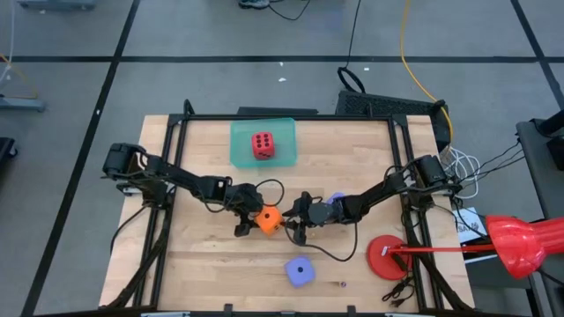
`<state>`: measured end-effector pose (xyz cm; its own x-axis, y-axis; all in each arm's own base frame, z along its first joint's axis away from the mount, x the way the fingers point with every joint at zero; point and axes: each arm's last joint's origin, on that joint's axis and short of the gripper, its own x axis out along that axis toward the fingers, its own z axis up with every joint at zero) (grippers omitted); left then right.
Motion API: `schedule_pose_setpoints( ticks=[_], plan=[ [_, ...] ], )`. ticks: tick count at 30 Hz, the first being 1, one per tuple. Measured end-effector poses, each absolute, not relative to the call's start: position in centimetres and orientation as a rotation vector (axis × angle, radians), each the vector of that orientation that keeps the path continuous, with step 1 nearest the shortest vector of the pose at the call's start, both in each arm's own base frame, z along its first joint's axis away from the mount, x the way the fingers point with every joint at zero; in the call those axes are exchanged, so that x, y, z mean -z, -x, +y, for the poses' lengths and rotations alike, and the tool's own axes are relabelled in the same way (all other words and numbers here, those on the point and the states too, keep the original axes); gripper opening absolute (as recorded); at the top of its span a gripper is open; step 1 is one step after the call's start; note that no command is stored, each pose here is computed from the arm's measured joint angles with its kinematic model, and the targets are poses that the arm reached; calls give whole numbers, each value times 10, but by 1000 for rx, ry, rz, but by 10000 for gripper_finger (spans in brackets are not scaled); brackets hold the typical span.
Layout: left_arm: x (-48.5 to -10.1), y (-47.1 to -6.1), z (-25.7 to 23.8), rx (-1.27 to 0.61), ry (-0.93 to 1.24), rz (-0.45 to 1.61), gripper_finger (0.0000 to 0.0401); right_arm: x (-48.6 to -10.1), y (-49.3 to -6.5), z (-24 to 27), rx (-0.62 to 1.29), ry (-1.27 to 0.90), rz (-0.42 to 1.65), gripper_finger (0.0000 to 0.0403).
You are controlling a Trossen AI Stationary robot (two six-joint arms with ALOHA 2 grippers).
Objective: Pick & Place Dice
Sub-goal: Put the large orange dice into the green bin
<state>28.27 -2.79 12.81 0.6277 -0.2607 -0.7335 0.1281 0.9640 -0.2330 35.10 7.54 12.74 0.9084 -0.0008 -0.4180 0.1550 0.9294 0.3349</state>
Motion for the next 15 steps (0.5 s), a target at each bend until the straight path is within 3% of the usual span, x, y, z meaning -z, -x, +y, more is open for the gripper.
schedule_pose_setpoints(
  ticks=[15],
  plan=[
    [-155,-299,-24,237,105,933,267,-146,-349,71,72,-338,384,153]
  ],
)
